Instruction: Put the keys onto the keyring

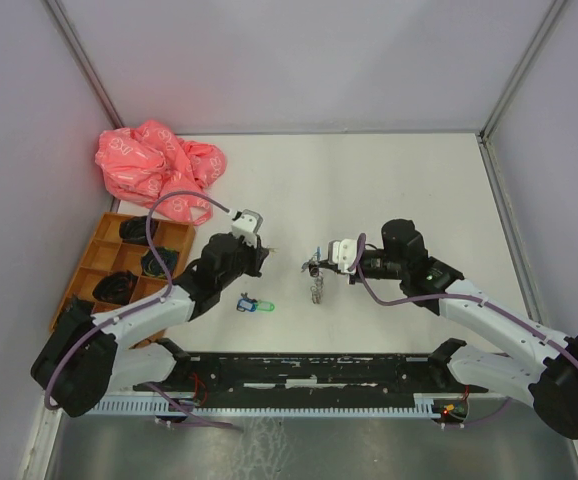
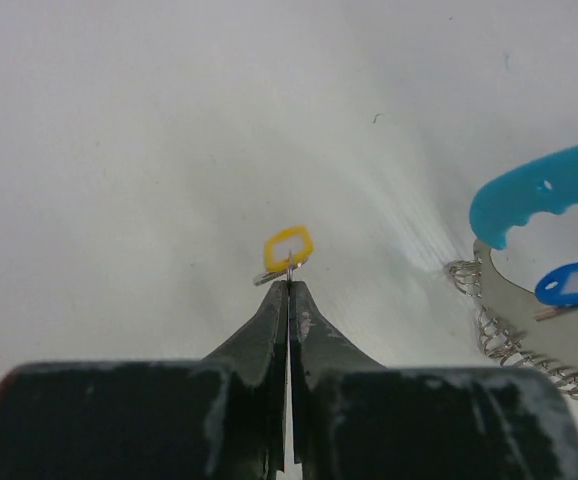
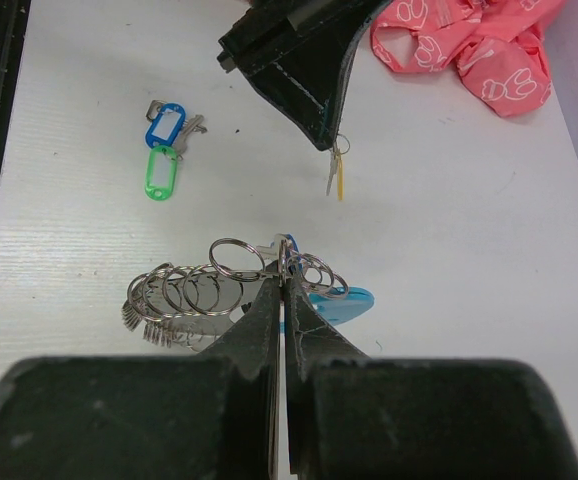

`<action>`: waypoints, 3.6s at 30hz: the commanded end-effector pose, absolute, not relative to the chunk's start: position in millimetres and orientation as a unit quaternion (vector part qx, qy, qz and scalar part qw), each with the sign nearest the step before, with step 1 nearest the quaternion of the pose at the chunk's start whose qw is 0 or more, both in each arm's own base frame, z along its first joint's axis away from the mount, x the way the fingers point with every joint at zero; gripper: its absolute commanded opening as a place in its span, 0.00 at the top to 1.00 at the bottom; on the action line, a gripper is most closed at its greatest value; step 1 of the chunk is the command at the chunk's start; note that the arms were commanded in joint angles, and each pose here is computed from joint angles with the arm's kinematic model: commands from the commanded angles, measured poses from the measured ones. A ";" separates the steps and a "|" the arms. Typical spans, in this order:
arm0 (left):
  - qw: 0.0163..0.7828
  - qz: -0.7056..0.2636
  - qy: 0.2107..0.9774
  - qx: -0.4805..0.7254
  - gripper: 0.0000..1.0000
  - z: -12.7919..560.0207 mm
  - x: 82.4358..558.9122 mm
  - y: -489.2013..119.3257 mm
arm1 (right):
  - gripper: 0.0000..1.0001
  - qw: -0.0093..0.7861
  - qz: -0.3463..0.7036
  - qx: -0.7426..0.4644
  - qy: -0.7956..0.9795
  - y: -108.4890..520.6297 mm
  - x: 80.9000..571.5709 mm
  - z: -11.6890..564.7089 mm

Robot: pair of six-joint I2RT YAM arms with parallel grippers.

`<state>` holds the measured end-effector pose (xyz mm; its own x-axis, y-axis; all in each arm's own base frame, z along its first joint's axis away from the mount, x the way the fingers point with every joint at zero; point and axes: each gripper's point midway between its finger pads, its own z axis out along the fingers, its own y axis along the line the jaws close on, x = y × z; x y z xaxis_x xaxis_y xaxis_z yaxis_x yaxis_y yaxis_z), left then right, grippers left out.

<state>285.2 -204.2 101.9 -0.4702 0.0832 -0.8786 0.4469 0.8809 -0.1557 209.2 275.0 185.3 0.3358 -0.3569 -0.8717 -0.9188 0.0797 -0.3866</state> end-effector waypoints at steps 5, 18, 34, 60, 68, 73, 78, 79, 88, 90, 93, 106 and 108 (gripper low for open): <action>0.663 -0.268 0.625 0.313 0.97 191.3 275.1 -244.5 | 0.99 0.565 0.251 -0.613 0.492 279.7 216.0 220.2; 0.690 -0.278 0.473 0.473 0.97 218.6 228.3 -262.8 | 0.99 0.547 0.219 -0.625 0.513 273.8 222.8 231.5; 0.659 -0.303 0.372 0.578 0.97 225.4 184.1 -286.0 | 0.99 0.543 0.204 -0.689 0.435 279.7 212.5 225.5; 0.646 -0.288 0.387 0.592 0.97 216.0 189.6 -295.0 | 0.99 0.518 0.223 -0.729 0.388 291.3 193.8 209.9; 0.642 -0.291 0.388 0.594 0.97 214.4 188.7 -295.8 | 0.99 0.518 0.219 -0.729 0.390 291.7 194.9 208.7; 0.639 -0.294 0.385 0.597 0.97 213.7 186.8 -296.7 | 0.99 0.523 0.211 -0.726 0.394 290.6 197.4 210.9; 0.637 -0.296 0.385 0.599 0.97 213.4 186.8 -297.7 | 0.99 0.522 0.212 -0.725 0.397 290.9 197.8 210.5; 0.635 -0.297 0.385 0.600 0.97 212.8 186.4 -298.1 | 0.99 0.521 0.212 -0.725 0.397 291.1 197.6 210.2; 0.631 -0.296 0.389 0.602 0.97 209.0 186.6 -297.8 | 0.99 0.523 0.206 -0.721 0.405 289.3 200.5 210.5; 0.631 -0.296 0.390 0.602 0.97 208.9 186.8 -297.8 | 0.99 0.520 0.208 -0.721 0.407 289.7 200.1 209.0; 0.632 -0.296 0.389 0.602 0.97 210.6 187.1 -298.1 | 0.99 0.521 0.209 -0.721 0.406 290.2 200.2 209.4; 0.630 -0.298 0.388 0.604 0.97 210.2 187.7 -300.3 | 0.99 0.515 0.215 -0.723 0.408 290.9 198.5 207.4; 0.631 -0.296 0.389 0.603 0.97 210.8 188.6 -300.0 | 0.99 0.514 0.215 -0.723 0.409 290.7 198.7 206.9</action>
<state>185.7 -293.6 184.3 0.4404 0.1444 -0.8861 0.8854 0.0935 0.4553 194.5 281.3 182.3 0.5340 -0.4206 -0.7335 -0.8392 -0.1580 -0.5203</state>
